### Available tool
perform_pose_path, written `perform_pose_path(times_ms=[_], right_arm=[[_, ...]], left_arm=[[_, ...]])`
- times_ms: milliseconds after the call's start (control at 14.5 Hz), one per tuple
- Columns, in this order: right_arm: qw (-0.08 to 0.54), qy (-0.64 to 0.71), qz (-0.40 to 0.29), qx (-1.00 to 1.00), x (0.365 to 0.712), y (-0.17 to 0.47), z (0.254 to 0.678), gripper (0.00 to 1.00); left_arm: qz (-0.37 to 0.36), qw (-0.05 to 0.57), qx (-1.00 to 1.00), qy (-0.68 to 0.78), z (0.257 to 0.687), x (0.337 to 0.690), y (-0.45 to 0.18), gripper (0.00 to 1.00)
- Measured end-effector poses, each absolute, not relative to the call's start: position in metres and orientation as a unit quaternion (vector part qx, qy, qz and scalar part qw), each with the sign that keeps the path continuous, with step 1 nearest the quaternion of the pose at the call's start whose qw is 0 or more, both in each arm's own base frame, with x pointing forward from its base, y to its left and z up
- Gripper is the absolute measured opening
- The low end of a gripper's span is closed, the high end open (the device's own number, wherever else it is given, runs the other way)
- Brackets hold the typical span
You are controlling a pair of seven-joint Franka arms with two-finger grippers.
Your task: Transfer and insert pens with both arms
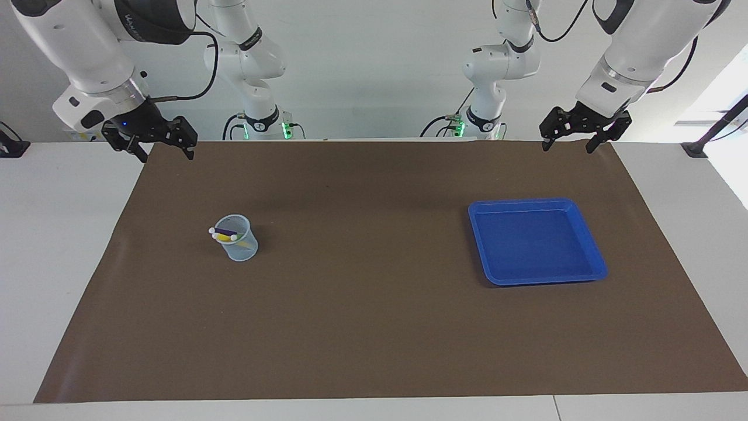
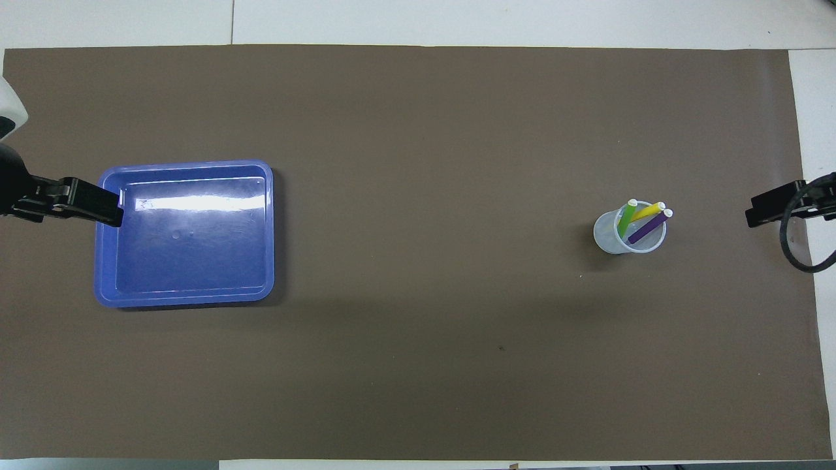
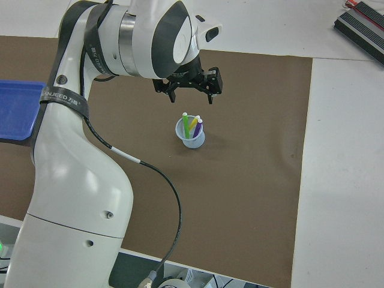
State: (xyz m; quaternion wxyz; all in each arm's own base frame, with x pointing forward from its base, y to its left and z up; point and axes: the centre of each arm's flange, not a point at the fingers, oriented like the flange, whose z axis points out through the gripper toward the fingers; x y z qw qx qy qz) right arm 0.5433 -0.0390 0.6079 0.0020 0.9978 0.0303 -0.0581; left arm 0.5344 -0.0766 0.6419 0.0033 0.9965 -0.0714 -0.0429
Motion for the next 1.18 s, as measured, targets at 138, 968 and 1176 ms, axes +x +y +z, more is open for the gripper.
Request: perform_pose_path(times_ms=[138, 968, 1176], right_arm=[[0.002, 0.033, -0.061, 0.998, 0.543, -0.031, 0.605, 1.00], [0.004, 0.034, -0.049, 0.998, 0.543, -0.024, 0.609, 1.00], [0.004, 0.033, -0.048, 0.998, 0.543, -0.025, 0.609, 1.00]], left_arm=[[-0.042, 0.003, 0.997, -0.069, 0.642, 0.534, -0.075, 1.00], [-0.050, 0.003, 0.997, -0.066, 0.634, 0.535, -0.071, 1.00], [-0.050, 0.003, 0.997, -0.065, 0.634, 0.535, -0.071, 1.00]])
